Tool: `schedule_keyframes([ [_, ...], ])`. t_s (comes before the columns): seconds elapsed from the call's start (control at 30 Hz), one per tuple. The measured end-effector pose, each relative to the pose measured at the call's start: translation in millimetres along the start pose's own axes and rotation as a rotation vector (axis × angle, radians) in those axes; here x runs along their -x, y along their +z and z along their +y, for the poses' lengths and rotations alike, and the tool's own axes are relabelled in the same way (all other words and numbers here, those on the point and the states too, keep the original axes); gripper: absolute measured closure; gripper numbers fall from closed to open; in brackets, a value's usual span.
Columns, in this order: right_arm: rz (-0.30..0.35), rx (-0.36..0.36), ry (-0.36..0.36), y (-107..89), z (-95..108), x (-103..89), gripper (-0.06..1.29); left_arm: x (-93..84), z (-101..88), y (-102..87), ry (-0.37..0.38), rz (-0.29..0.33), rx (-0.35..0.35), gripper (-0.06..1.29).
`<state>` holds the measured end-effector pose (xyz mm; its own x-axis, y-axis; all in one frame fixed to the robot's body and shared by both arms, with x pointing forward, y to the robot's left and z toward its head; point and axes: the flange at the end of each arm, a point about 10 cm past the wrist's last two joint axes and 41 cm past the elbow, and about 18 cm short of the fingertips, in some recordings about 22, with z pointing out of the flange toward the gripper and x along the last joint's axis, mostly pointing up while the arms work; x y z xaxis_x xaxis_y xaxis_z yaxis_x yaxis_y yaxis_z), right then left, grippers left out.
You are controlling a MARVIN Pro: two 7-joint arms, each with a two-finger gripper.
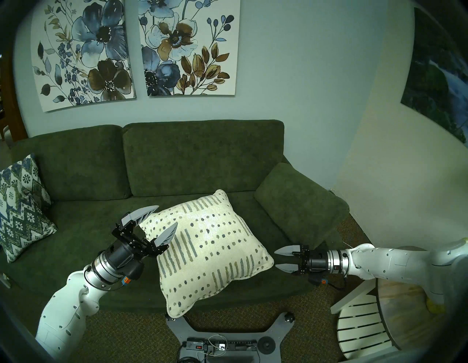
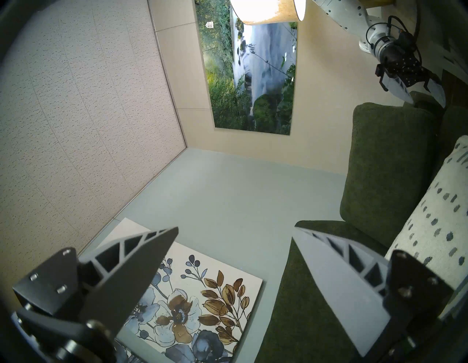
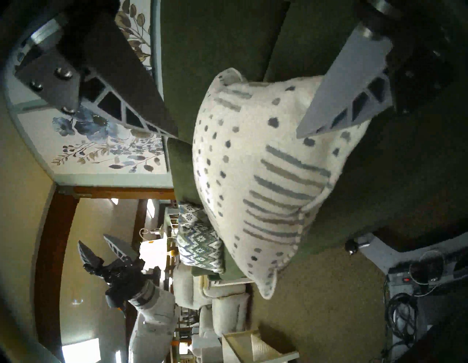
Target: Fluff a cushion
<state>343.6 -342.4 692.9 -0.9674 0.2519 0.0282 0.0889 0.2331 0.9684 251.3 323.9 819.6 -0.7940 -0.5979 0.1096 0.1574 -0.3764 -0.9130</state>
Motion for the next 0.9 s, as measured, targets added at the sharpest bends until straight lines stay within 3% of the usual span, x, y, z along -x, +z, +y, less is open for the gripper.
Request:
schedule_keyframes([
  [0.2,-0.020,-0.032,-0.016,12.5,-15,-0.9,0.02,0.0,0.1,-0.1,0.000,0.000,0.000,0.02],
  [0.4,0.016,-0.069,-0.014,52.1,-31,-17.3,0.02,0.1,0.2,-0.2,0.000,-0.001,0.000,0.02],
  [0.57,0.015,-0.124,-0.008,71.8,-51,-28.1,0.02,0.1,0.3,-0.3,0.000,-0.001,0.001,0.02],
  [0.77,-0.020,-0.188,0.000,71.2,-72,-32.5,0.02,0.1,0.3,-0.4,-0.001,-0.001,0.001,0.02],
  [0.9,-0.063,-0.219,-0.001,57.2,-82,-29.1,0.02,0.1,0.3,-0.4,-0.001,-0.001,0.001,0.02],
])
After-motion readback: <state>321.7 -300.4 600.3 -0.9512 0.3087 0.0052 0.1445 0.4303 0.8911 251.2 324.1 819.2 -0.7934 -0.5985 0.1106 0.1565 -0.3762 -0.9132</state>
